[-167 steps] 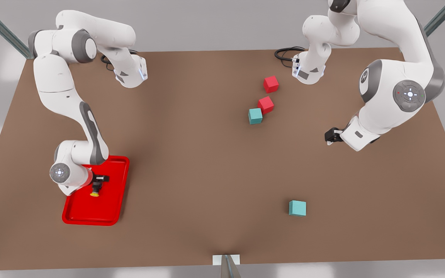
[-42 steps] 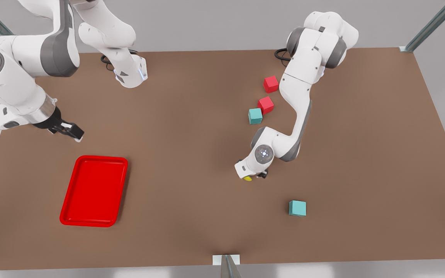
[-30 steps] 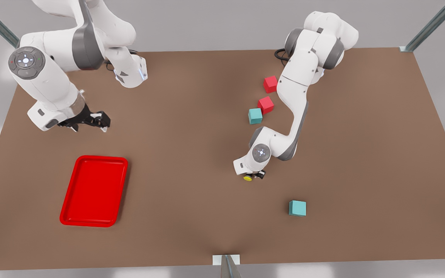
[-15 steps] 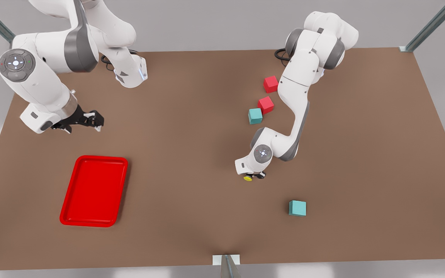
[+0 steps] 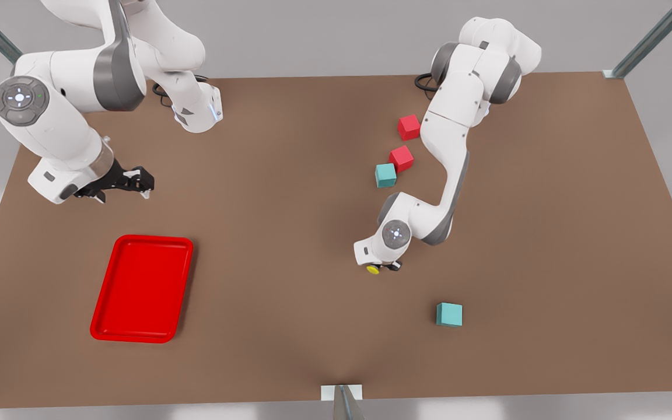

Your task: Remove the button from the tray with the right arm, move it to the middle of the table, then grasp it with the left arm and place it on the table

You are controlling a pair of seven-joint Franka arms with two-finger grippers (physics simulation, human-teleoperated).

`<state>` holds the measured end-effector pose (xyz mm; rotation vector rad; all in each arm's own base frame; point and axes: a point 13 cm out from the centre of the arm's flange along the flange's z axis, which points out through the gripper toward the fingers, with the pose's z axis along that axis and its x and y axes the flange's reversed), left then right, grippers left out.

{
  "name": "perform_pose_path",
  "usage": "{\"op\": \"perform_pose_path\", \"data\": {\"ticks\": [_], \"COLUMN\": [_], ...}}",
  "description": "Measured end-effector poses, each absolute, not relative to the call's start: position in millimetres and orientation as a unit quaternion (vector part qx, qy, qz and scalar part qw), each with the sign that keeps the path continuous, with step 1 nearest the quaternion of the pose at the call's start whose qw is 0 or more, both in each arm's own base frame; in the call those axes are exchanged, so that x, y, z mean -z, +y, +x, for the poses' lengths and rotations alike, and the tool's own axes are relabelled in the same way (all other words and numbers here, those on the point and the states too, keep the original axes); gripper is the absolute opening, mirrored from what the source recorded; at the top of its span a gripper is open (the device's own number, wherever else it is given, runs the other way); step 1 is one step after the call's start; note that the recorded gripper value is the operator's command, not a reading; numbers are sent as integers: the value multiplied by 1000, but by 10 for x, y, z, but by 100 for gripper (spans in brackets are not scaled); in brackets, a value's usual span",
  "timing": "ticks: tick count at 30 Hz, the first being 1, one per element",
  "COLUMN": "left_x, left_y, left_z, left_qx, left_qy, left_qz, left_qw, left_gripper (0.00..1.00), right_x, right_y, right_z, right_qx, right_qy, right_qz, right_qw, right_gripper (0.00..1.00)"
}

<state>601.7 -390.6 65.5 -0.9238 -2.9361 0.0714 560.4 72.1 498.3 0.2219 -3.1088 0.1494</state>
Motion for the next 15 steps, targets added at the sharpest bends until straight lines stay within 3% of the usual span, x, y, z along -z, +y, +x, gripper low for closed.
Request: {"op": "perform_pose_path", "data": {"ticks": [8, 12, 15], "left_x": [-1590, -1362, -1197], "left_y": [-4300, -4169, -3760], "left_z": [6090, 5821, 5818], "left_qx": [97, 261, 380], "left_qy": [-978, -958, -918], "left_qz": [-186, -107, -31], "left_qw": [-9, -57, -111], "left_gripper": [46, 46, 47], "right_x": [-4976, -4968, -4962], "right_y": [822, 875, 875], "right_z": [5590, 5581, 5579], "right_qx": [-48, -49, -49], "right_qy": [-995, -994, -994], "right_qz": [87, 95, 96], "right_qw": [12, 12, 13], "right_gripper": [100, 100, 100]}}
